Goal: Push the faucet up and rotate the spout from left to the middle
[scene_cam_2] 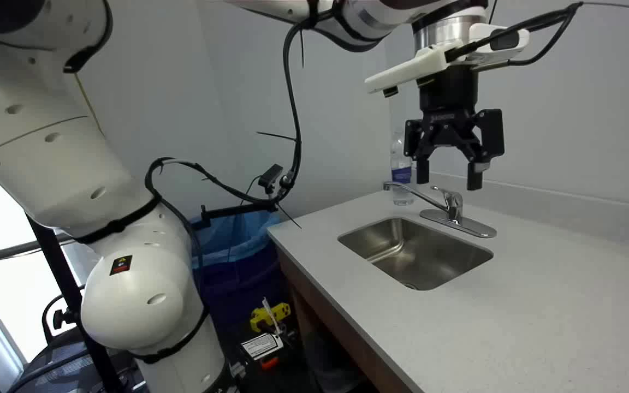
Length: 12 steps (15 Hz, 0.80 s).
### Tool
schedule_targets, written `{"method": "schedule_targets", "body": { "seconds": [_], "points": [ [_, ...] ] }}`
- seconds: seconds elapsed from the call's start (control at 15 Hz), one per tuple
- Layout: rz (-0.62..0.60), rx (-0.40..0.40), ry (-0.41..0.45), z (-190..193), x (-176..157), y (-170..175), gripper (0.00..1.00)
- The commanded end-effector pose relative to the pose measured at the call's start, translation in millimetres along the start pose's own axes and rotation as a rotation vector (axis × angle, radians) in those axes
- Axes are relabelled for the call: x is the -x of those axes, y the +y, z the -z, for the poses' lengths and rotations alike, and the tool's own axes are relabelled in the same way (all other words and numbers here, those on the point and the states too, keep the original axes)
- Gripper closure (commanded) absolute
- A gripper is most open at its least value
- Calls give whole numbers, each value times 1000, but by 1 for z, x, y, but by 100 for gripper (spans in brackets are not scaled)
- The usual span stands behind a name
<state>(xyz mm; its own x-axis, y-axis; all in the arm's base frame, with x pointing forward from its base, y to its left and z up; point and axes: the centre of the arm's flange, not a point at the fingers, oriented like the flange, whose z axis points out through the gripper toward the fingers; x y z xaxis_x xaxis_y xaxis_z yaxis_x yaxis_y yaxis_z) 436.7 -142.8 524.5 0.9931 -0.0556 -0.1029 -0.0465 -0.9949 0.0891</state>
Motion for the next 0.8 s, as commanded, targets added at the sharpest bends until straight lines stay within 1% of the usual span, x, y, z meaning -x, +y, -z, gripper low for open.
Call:
{"method": "schedule_targets", "body": {
  "seconds": [0.0,0.6,0.73],
  "points": [
    [0,0,0,0,0,0,0],
    [0,0,0,0,0,0,0],
    [2,-6,6,2,-8,-2,0]
  ]
}}
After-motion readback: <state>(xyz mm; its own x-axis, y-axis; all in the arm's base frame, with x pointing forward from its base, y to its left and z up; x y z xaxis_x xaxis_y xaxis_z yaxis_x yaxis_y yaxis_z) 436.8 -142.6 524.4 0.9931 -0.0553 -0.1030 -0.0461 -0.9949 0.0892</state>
